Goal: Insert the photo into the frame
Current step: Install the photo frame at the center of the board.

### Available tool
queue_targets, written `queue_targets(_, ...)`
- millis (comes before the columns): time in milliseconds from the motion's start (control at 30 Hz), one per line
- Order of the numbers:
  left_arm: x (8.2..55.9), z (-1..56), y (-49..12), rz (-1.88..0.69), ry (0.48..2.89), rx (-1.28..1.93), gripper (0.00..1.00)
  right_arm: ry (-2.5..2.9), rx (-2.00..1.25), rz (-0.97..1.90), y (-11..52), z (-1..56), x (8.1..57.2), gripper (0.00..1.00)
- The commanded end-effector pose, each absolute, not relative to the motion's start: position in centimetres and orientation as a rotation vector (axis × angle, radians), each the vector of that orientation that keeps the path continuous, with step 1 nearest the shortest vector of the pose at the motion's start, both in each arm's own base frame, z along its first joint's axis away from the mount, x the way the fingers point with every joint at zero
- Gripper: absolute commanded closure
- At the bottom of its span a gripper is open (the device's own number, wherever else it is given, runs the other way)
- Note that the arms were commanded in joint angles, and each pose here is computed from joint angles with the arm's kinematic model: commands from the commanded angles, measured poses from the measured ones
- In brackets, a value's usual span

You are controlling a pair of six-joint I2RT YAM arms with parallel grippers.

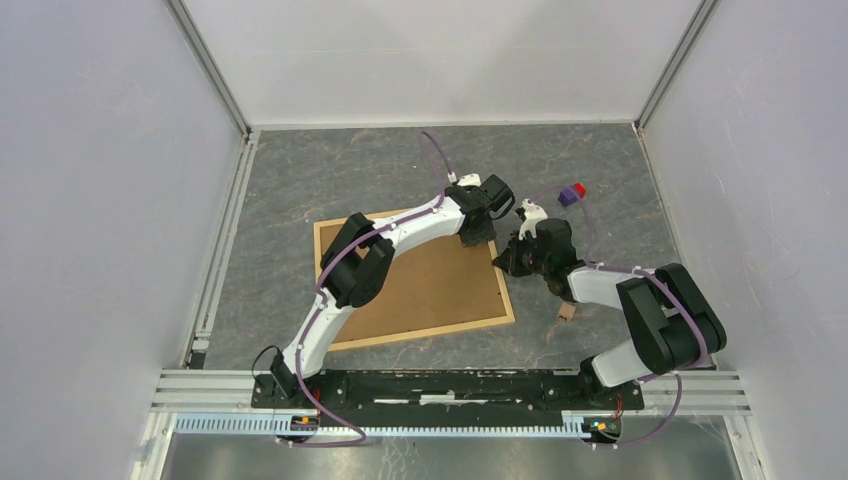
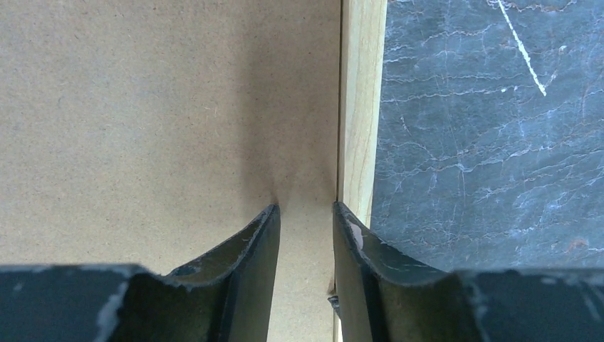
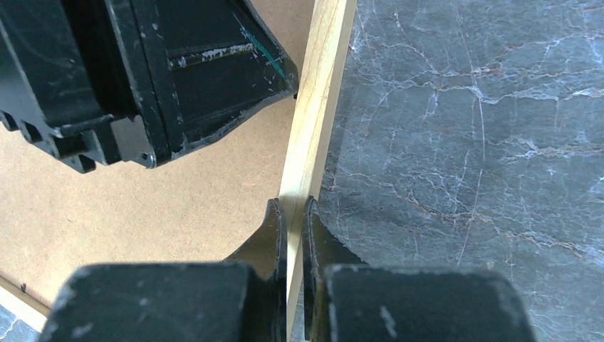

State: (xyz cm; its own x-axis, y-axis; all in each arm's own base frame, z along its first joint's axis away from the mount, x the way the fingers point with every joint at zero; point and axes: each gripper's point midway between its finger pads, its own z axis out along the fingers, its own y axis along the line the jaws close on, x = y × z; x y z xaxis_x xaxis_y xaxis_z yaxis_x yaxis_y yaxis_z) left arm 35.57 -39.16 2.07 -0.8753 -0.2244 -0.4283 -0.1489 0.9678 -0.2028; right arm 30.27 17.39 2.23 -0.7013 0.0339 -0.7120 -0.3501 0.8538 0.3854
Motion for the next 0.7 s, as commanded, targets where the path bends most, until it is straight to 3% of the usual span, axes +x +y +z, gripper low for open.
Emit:
queue_targets(0,29.8,-7.5,-29.7,0.346,2.884,-0.196,0.57,2.409,-0.27,0.675,17.0,-0.3,26.6,1.0)
queue_targets(333,29.5,-7.9,-29.4,0.422,2.891,-0.152,0.61,2.402,-0.27,0.669,16.9,-0.1,26.7,1.0)
queue_targets(667,29.0,-8.2,-29.4,0.502,2.866,-0.108,0.55,2.391,-0.269,0.676,17.0,0.1,26.7,1.0)
